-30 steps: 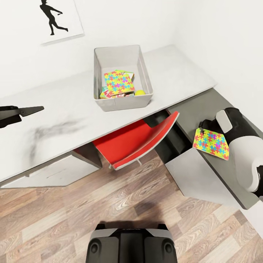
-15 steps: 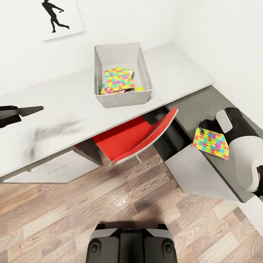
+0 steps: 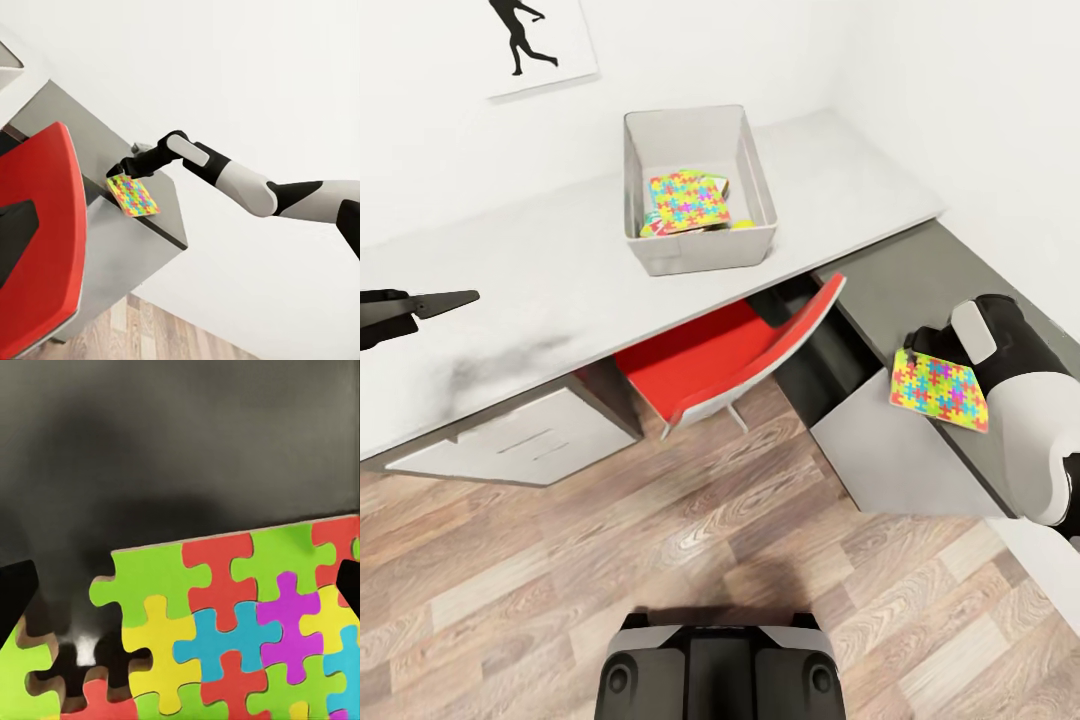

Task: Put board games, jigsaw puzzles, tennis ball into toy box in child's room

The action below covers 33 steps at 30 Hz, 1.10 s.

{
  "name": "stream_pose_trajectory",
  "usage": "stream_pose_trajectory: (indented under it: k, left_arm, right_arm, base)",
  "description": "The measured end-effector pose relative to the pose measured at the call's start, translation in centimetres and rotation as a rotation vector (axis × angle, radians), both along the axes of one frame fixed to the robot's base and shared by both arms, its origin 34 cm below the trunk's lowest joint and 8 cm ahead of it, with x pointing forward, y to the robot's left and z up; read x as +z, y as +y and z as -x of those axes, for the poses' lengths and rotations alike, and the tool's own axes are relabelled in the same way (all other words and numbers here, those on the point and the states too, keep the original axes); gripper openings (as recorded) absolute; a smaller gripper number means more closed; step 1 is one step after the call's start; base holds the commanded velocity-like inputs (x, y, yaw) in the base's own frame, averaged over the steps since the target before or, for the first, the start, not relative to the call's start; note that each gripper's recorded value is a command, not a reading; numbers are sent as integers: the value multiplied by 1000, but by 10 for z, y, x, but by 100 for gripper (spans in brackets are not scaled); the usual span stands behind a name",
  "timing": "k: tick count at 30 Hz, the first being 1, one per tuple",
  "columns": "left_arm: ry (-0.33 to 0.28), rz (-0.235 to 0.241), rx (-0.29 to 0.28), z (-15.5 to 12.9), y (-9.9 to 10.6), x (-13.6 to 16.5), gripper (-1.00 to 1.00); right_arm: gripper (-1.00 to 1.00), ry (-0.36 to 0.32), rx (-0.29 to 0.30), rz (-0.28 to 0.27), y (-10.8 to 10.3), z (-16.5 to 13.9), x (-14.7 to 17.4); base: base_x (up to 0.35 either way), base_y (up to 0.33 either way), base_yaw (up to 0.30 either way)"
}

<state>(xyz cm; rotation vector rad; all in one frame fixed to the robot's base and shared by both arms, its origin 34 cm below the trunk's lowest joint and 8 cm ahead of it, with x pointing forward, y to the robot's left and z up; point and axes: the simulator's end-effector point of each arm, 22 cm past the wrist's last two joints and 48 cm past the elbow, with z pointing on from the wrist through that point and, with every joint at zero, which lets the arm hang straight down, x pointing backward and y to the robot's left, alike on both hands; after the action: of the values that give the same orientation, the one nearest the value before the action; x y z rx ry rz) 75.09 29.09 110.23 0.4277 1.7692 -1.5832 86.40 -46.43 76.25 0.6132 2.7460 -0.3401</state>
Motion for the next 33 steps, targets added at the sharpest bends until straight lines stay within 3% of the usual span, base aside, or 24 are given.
stream_pose_trajectory:
  k: [33]
  left_arm:
    - [0,0,-1,0,0,0,100]
  right_arm:
    - [100,0,-3,-3,0,1,0]
  base:
    - [-77,44,0]
